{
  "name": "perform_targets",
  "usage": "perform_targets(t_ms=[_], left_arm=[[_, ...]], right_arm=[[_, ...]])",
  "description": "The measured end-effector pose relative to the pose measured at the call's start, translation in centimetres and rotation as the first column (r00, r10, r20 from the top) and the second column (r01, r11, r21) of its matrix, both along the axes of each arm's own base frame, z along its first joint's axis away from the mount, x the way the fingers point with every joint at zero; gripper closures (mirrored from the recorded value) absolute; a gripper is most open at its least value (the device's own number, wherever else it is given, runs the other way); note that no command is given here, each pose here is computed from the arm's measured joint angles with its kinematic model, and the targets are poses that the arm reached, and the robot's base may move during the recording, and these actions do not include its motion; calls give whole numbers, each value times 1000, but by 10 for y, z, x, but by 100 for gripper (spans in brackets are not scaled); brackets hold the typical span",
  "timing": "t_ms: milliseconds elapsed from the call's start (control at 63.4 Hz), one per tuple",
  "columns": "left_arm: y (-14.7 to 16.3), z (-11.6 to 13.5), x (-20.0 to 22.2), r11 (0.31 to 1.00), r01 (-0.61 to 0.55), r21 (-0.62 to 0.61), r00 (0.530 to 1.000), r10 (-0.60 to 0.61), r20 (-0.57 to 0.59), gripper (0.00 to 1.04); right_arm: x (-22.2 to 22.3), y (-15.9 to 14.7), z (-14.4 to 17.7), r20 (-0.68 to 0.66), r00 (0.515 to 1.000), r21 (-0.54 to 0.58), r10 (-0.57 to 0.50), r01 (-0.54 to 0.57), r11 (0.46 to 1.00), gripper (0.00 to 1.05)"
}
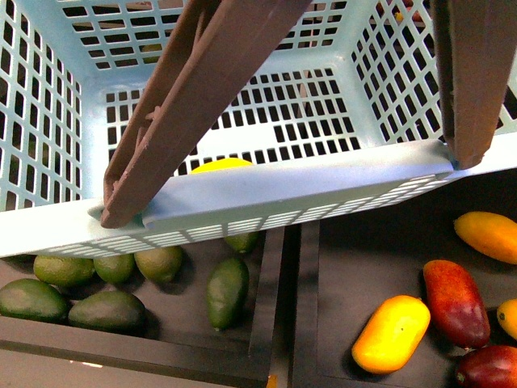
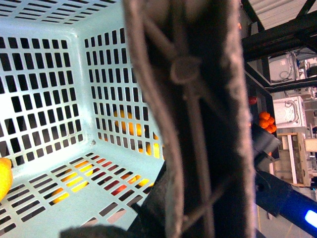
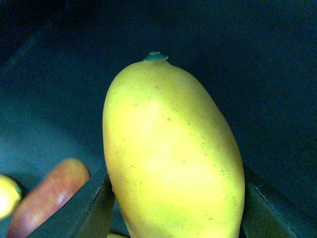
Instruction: Pick lemon and mango into basket
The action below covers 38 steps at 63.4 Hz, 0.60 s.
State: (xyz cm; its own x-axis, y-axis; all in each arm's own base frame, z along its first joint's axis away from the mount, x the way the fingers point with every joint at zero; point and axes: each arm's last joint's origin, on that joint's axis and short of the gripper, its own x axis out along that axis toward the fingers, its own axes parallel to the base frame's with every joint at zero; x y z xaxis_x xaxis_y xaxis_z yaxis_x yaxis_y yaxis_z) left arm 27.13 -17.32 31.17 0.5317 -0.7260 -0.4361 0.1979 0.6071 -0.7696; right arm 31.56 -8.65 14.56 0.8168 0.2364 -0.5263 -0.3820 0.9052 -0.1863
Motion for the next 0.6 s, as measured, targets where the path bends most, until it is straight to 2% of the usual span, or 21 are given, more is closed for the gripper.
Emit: perform_targets(t_ms=[110, 205, 300, 426, 599], left_arm=[[0, 0, 0, 1000, 0, 0, 1000, 0, 0, 100], [0, 0, 0, 1000, 0, 0, 1000, 0, 0, 100], [0, 0, 0, 1000, -1, 1, 1000, 1, 0, 100], [0, 0, 0, 1000, 0, 0, 1000, 0, 0, 100], [0, 0, 0, 1000, 0, 0, 1000, 0, 0, 100]], right_arm=[[-9, 14, 37, 125, 992, 80, -12, 2, 997, 46], [-21, 40, 89, 293, 956, 201, -24, -37, 979, 46], [-30, 62, 115, 366, 931, 264, -13, -90, 960, 46], [-32, 96, 131, 395, 918, 318, 16, -153, 936, 46], [-25, 146, 133, 384, 920, 337, 75, -215, 916, 46]])
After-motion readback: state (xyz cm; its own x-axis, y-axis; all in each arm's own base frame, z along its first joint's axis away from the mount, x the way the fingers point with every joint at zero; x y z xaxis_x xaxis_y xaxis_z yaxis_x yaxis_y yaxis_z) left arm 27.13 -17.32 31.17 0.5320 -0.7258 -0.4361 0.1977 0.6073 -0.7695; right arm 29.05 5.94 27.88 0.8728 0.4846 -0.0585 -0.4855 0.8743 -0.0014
